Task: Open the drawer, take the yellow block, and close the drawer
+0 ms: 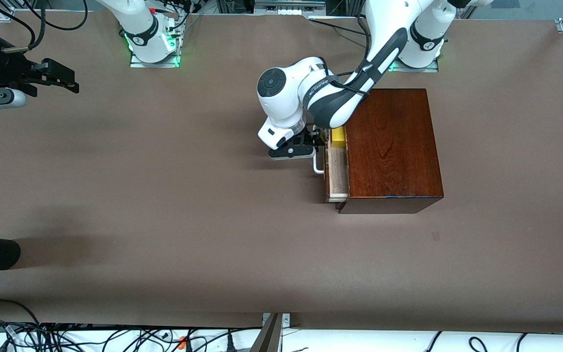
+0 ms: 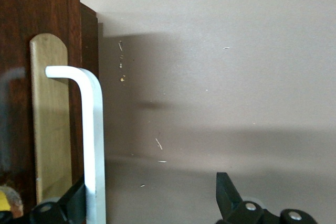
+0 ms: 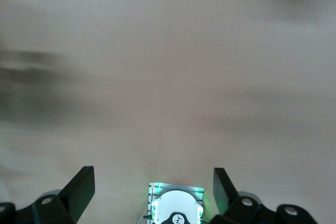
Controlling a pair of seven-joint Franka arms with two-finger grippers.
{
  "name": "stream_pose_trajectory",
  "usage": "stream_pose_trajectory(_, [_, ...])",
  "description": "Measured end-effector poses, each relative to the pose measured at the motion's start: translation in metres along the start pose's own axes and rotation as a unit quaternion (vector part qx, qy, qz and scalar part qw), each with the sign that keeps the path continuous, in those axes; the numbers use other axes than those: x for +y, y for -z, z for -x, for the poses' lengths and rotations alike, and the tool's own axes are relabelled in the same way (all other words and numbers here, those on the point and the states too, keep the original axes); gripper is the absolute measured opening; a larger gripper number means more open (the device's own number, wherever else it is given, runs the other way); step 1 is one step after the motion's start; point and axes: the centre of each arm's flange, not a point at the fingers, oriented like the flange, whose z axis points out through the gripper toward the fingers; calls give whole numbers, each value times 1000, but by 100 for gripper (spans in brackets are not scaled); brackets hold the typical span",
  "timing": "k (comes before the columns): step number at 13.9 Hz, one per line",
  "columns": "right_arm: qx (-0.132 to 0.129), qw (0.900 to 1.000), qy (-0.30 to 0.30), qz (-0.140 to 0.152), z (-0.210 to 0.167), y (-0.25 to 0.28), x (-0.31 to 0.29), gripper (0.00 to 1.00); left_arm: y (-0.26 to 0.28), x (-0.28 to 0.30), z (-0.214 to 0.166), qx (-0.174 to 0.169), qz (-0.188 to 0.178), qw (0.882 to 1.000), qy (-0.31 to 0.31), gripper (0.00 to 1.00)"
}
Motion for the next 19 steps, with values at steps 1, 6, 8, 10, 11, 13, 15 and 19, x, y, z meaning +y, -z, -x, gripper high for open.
stream_pose_trajectory(1, [0, 1000, 0, 0, 0, 0, 0, 100, 1, 4, 0, 1, 3, 1000, 1, 100])
stream_pose_trajectory(6, [0, 1000, 0, 0, 0, 0, 0, 100, 3, 8, -2, 3, 9, 1000, 6, 100])
stream_pose_trajectory(8, [0, 1000, 0, 0, 0, 0, 0, 100, 5, 10, -3, 5, 15, 1000, 7, 100])
stream_pose_trajectory(10, [0, 1000, 0, 0, 0, 0, 0, 100, 8, 10, -6, 6, 16, 1000, 9, 100])
stream_pose_trajectory(11, [0, 1000, 0, 0, 0, 0, 0, 100, 12, 10, -7, 6, 15, 1000, 10, 100])
stream_pose_trajectory(13, [0, 1000, 0, 0, 0, 0, 0, 100, 26, 8, -7, 2, 3, 1000, 12, 100])
stream_pose_trajectory(15, [0, 1000, 0, 0, 0, 0, 0, 100, 45, 2, -4, -1, -11, 1000, 10, 100])
stream_pose_trajectory(19, [0, 1000, 0, 0, 0, 0, 0, 100, 105, -30, -17, -23, -17, 1000, -10, 100])
